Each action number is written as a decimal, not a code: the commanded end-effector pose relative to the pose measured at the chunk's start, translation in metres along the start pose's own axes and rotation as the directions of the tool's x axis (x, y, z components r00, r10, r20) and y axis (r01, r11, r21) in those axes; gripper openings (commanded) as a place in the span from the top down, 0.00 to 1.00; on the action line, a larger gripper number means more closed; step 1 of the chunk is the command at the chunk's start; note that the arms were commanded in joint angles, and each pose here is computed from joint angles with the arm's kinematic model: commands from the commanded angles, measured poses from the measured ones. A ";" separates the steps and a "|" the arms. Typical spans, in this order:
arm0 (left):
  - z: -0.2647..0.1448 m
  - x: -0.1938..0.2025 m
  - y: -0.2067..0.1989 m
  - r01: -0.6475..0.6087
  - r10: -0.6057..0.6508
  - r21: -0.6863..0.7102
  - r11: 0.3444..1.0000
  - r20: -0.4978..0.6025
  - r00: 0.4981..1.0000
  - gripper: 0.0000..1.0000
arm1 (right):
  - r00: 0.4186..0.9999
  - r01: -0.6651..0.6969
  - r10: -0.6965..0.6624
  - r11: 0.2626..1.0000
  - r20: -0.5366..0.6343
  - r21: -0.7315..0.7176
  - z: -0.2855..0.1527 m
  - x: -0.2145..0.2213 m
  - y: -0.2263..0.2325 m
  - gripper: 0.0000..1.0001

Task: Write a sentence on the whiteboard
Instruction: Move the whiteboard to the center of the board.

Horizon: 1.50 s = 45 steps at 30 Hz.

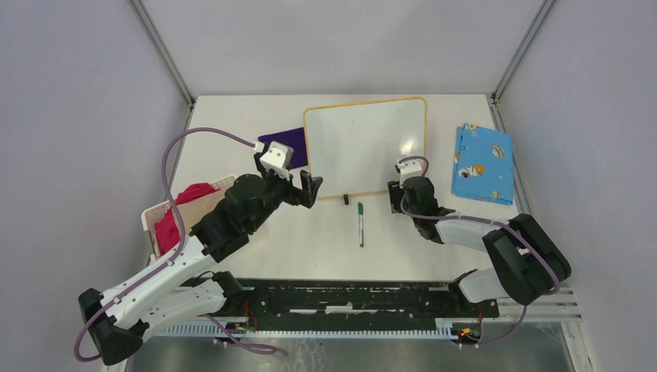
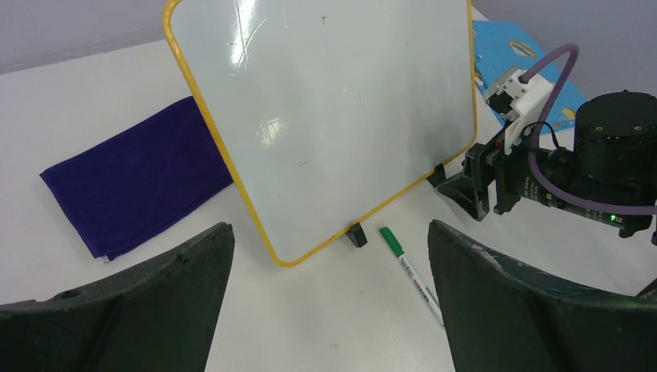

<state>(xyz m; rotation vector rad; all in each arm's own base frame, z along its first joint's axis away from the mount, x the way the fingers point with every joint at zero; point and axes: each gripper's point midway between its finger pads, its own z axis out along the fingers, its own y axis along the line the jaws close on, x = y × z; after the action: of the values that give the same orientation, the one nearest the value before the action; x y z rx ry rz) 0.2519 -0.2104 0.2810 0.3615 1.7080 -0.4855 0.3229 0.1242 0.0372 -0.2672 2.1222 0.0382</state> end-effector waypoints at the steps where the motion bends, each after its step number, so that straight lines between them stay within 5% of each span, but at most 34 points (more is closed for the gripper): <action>1: 0.000 -0.015 -0.003 -0.011 0.010 0.011 1.000 0.057 0.998 0.00 | 0.997 -0.005 0.006 1.000 0.076 -0.014 0.008 -0.027 0.004 0.39; 17: 0.003 -0.011 -0.002 -0.023 0.022 0.006 1.000 0.044 0.999 0.00 | 0.998 0.005 -0.003 0.999 0.064 -0.033 0.030 -0.033 0.011 0.59; 33: 0.004 -0.010 -0.003 -0.023 0.023 0.013 1.000 0.039 0.999 0.00 | 0.999 -0.003 0.006 0.998 0.046 -0.063 0.020 -0.013 0.013 0.93; 45: 0.004 -0.010 -0.005 -0.019 0.018 0.021 1.000 0.037 0.999 0.00 | 0.999 -0.044 0.046 0.995 0.027 -0.092 -0.008 0.013 0.024 0.99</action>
<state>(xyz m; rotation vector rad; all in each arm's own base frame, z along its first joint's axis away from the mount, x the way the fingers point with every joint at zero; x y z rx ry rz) 0.2533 -0.2123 0.2764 0.3686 1.7205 -0.4797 0.3132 0.1371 0.0223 -0.3007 2.1265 0.1140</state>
